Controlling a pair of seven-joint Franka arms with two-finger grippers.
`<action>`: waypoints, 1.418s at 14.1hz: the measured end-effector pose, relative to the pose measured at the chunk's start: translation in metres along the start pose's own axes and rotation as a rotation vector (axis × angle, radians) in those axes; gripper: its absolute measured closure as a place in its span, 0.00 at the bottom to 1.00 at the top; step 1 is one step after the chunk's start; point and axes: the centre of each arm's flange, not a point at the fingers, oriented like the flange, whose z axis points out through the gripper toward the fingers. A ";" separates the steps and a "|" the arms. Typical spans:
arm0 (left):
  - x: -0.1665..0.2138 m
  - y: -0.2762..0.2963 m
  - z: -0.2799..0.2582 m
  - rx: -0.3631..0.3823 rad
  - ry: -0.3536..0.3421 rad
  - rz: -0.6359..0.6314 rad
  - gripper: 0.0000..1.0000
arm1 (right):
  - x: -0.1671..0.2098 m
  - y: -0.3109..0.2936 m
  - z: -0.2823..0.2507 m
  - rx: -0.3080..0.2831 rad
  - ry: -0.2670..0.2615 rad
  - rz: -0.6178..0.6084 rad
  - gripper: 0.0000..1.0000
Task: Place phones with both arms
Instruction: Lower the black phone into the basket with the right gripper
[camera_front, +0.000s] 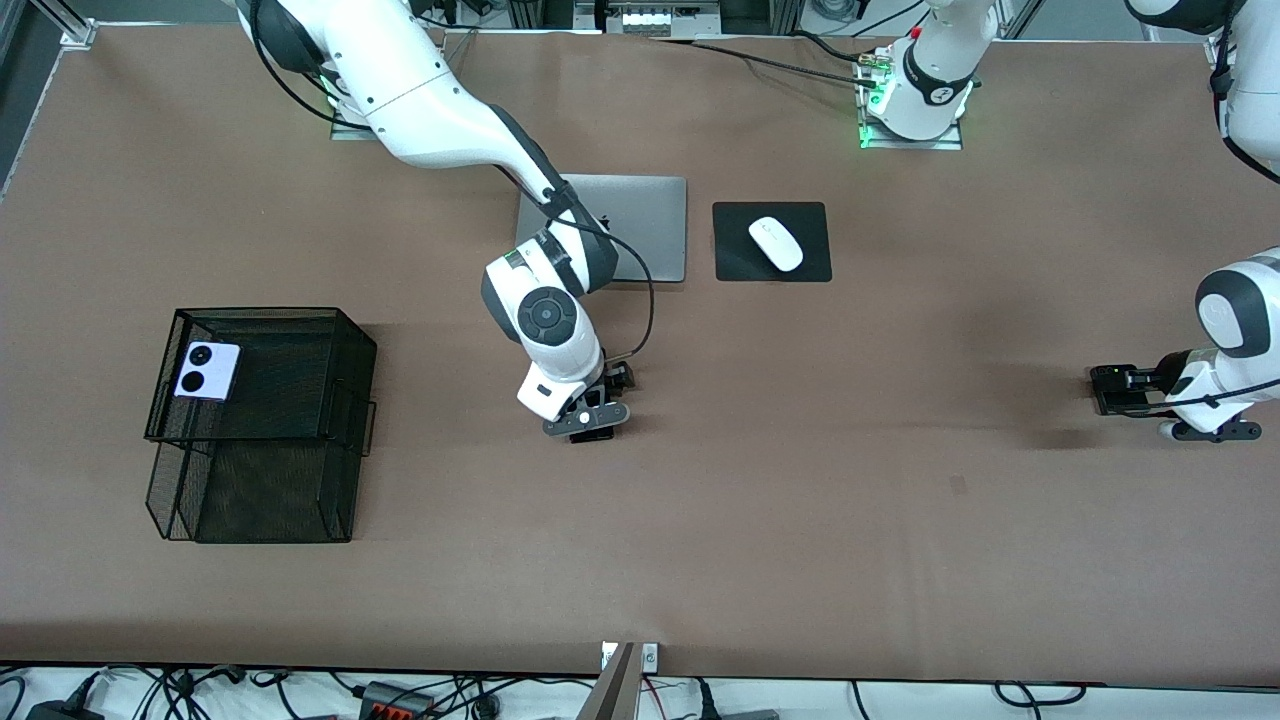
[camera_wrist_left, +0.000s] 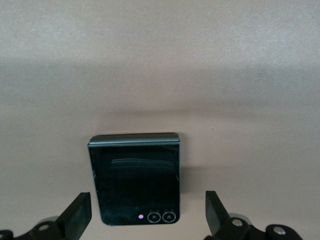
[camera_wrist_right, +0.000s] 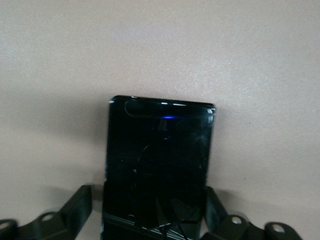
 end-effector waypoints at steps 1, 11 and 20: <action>-0.001 -0.001 0.000 0.002 0.001 -0.002 0.00 | 0.000 0.000 -0.001 -0.001 0.000 0.000 0.19; -0.006 -0.006 0.015 0.004 -0.002 -0.011 0.00 | 0.030 0.026 -0.099 -0.030 -0.039 0.032 0.21; -0.007 -0.007 0.025 0.000 -0.012 -0.013 0.00 | 0.032 0.216 -0.252 -0.117 -0.171 0.282 0.21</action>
